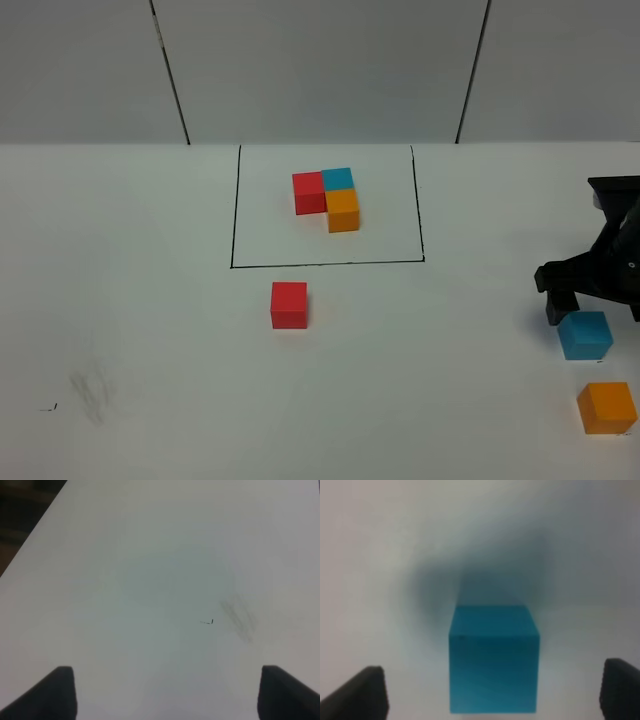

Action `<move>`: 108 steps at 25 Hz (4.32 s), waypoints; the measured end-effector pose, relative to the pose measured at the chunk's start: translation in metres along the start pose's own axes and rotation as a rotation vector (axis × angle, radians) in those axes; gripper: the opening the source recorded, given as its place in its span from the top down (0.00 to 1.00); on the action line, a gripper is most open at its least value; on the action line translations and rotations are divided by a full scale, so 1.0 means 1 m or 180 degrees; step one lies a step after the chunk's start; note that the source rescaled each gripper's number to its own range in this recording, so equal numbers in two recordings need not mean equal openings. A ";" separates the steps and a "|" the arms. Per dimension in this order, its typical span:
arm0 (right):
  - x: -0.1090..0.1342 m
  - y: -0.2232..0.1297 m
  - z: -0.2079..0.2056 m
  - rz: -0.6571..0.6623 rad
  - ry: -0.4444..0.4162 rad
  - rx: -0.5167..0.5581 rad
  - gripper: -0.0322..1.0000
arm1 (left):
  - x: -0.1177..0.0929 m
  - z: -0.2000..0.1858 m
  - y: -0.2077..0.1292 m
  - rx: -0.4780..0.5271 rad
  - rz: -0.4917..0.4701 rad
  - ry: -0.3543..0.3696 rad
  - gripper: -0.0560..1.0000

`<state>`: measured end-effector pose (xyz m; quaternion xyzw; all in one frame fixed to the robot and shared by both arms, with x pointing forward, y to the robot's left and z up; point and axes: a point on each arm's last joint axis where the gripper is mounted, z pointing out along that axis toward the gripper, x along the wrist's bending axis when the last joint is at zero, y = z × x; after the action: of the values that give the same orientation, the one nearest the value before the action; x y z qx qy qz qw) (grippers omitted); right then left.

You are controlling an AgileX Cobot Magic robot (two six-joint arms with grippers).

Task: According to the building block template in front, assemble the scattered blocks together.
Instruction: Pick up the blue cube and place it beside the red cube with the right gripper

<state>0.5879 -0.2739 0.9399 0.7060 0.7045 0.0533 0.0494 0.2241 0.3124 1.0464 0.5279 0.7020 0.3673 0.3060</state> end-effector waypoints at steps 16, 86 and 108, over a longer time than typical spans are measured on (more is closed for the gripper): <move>0.000 0.001 0.038 -0.0003 -0.0012 0.0196 0.17 | 0.000 0.000 0.000 0.0000 0.0000 0.0000 0.25; 0.140 0.009 -0.052 -0.4095 0.0254 -0.0150 0.65 | 0.000 0.000 0.000 0.0000 0.0000 0.0000 0.25; 0.178 0.007 -0.049 -0.4930 0.0488 -0.0352 0.65 | 0.000 0.000 0.000 0.0000 0.0000 0.0000 0.25</move>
<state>0.5884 -0.0959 0.9901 0.0037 0.9944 0.0873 0.0589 0.2241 0.3124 1.0464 0.5279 0.7020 0.3673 0.3060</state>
